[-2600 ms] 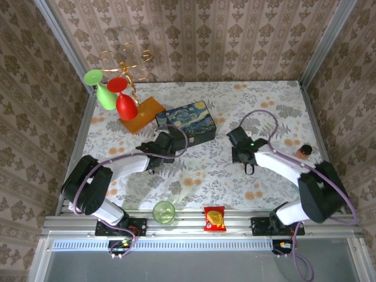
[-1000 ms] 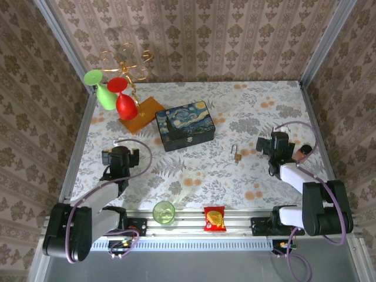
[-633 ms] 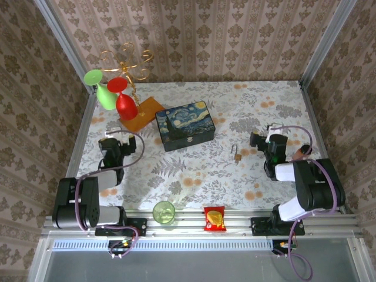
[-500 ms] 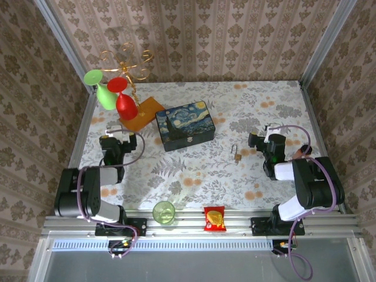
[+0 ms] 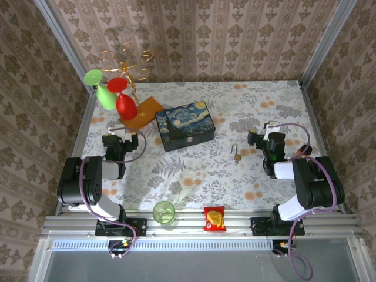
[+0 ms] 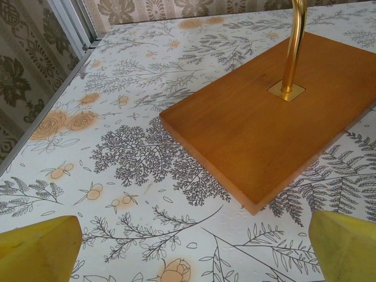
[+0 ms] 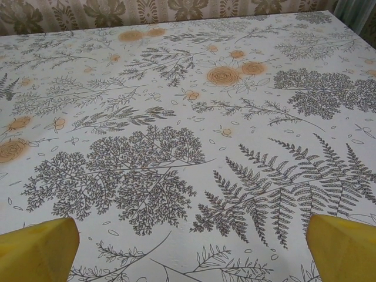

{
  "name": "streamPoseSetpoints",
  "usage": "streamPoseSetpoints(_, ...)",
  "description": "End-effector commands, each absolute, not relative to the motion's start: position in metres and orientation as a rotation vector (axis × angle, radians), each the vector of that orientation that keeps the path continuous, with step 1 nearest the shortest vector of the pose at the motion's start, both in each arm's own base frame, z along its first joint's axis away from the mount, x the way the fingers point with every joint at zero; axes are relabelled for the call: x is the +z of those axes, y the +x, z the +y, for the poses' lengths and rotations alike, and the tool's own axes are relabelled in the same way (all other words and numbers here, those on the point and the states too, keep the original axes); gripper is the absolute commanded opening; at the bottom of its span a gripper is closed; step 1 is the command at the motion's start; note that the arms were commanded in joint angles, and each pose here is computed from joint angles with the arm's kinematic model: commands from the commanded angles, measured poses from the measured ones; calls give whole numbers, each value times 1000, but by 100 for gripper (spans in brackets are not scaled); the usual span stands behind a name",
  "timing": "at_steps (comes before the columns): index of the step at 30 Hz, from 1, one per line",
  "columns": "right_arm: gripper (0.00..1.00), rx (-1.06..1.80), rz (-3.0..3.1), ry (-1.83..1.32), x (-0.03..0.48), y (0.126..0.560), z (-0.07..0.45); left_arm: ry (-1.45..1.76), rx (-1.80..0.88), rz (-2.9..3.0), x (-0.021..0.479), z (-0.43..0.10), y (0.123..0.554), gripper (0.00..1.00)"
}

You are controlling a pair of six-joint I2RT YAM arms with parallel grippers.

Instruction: Unlock the padlock with the key

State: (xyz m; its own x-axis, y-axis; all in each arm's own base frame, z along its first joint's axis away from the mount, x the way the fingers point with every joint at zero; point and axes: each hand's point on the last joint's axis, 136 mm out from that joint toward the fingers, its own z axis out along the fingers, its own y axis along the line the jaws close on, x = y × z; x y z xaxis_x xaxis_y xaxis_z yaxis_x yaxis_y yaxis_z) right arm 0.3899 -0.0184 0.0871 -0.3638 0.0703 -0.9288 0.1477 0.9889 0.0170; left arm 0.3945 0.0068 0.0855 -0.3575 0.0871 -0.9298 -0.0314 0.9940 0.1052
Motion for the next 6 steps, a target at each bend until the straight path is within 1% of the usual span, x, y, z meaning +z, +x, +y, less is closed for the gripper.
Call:
streamPoseSetpoints(1,100,-88,1919,128,97,399,-15,44,138,1892,97,7,399,100)
streamPoseSetpoints(6,100,-87,1912,124,98,398,-15,45,138,1892,97,6,399,100)
